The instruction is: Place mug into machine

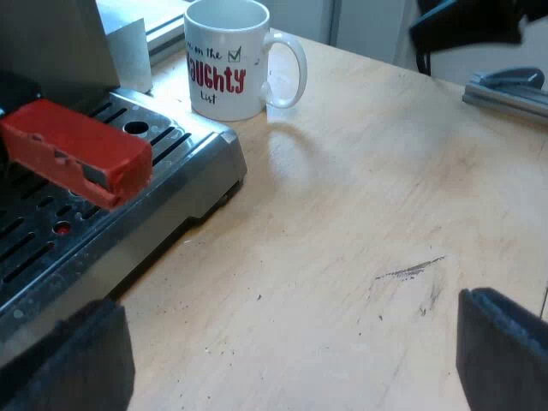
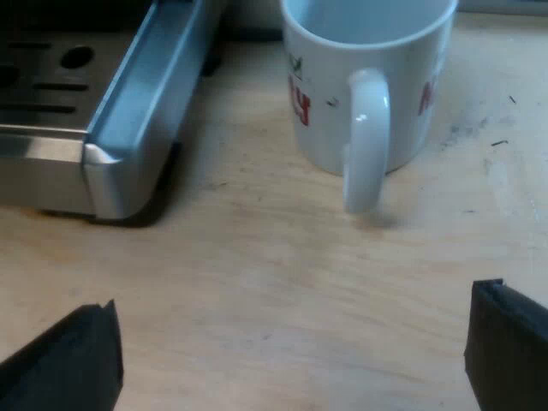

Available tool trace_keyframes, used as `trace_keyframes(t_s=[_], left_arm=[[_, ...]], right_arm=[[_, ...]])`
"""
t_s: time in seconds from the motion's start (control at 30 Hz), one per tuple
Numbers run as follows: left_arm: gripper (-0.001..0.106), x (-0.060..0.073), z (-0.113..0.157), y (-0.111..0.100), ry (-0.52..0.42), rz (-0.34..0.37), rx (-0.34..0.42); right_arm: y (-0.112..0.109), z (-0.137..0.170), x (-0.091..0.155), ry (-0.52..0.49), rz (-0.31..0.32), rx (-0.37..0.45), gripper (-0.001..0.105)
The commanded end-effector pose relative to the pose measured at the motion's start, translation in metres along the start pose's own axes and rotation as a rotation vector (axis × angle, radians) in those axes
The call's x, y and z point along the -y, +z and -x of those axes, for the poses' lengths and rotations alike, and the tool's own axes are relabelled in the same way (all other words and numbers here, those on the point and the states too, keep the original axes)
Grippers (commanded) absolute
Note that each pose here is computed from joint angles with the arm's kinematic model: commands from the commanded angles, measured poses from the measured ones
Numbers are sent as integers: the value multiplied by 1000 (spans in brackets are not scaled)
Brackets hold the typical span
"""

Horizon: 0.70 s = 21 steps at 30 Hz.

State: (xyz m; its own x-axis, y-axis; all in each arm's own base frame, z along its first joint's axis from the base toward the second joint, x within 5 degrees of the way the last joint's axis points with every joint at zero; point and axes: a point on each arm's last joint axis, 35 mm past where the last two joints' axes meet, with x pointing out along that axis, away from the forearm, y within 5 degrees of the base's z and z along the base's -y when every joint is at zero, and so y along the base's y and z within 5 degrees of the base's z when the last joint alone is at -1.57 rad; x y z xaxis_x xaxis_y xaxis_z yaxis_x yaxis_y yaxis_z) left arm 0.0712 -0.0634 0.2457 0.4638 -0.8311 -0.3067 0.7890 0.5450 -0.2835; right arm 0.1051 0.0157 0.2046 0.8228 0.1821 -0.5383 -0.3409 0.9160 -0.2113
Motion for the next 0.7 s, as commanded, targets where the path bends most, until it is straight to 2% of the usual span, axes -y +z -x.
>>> trace_keyframes(t_s=[0.03, 0.2, 0.5, 0.7], left_arm=[[78, 1, 0, 3, -11, -16, 17], [78, 1, 0, 3, -11, -15, 15], [78, 1, 0, 3, -11, -15, 15], [78, 1, 0, 3, -11, -15, 15]], right_arm=[[-6, -8, 1, -65, 10, 38, 82], [-25, -22, -1, -154, 6, 67, 82], [-41, -42, -5, -165, 7, 90, 82], [-40, -54, -3, -170, 8, 112, 82]])
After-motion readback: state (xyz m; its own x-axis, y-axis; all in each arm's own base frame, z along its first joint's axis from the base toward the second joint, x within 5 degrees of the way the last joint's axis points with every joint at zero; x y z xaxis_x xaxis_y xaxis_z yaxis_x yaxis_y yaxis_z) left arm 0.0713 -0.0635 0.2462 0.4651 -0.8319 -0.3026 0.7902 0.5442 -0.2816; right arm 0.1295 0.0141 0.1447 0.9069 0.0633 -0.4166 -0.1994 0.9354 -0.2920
